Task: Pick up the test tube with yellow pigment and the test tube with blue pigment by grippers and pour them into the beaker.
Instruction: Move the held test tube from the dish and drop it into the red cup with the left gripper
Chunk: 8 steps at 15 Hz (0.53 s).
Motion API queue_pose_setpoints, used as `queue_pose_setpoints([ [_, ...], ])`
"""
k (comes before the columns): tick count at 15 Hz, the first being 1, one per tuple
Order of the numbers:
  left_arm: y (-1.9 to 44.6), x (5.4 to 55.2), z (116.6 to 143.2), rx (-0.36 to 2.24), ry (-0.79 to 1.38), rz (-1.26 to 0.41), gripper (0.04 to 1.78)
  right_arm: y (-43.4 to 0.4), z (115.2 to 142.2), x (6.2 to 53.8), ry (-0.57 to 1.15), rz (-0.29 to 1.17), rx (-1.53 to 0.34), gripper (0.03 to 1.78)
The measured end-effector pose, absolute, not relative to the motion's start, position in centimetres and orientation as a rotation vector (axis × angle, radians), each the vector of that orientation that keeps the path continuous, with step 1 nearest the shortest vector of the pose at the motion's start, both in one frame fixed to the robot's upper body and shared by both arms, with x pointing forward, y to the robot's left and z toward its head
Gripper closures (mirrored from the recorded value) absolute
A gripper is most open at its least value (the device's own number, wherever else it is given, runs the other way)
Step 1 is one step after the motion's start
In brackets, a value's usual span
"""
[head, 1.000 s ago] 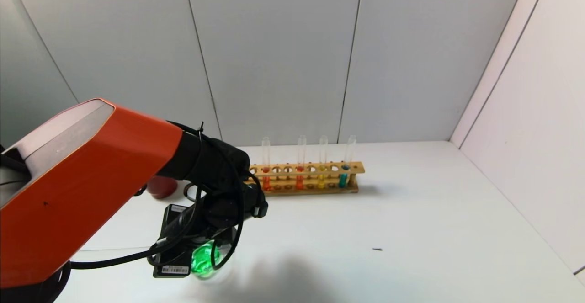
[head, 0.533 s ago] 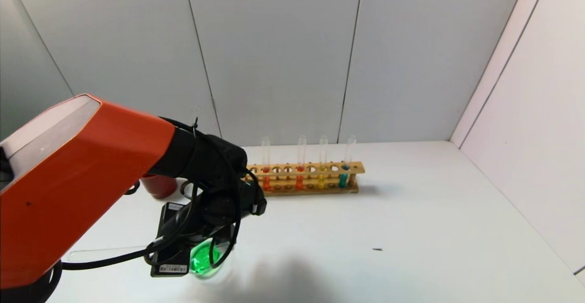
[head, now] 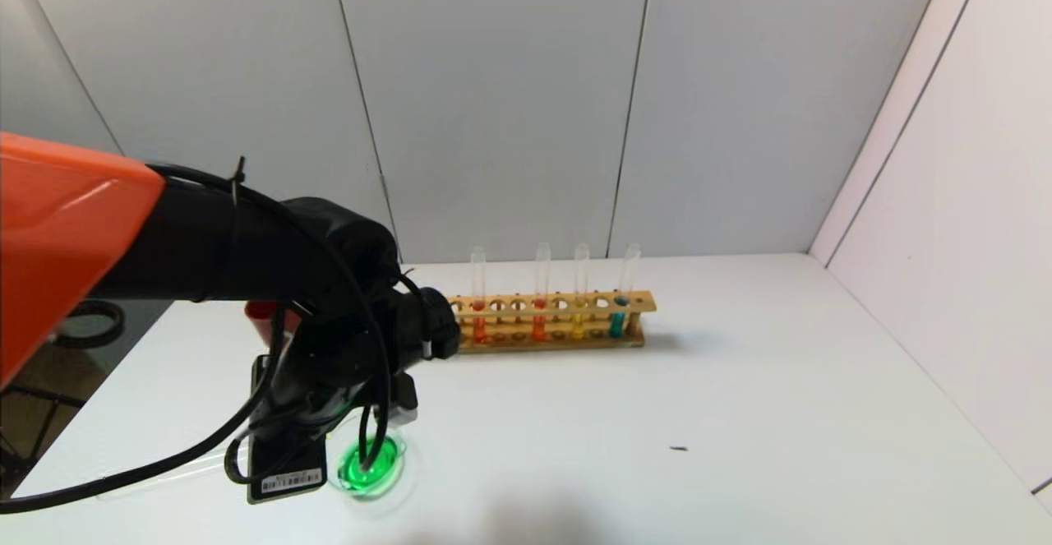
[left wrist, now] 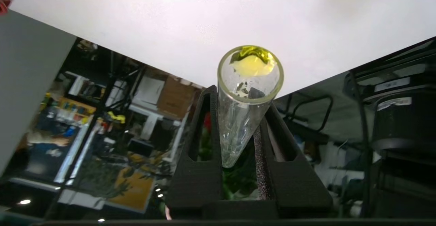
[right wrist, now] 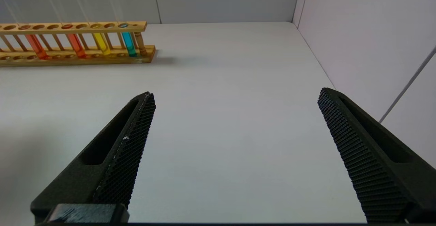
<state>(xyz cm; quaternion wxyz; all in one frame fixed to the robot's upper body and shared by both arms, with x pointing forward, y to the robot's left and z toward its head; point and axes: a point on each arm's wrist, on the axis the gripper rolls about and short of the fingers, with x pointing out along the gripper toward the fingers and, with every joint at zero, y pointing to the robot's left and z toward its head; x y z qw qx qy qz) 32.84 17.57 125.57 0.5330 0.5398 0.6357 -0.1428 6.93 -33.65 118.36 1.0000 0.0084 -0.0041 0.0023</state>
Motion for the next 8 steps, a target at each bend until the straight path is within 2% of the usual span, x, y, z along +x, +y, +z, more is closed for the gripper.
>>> queue_pose_setpoints([
  [8,18.9,32.0,127.6,1.064,1.399,-0.222,1.5,-33.6,118.4,6.9,-0.009,0.004,0.017,0.07],
])
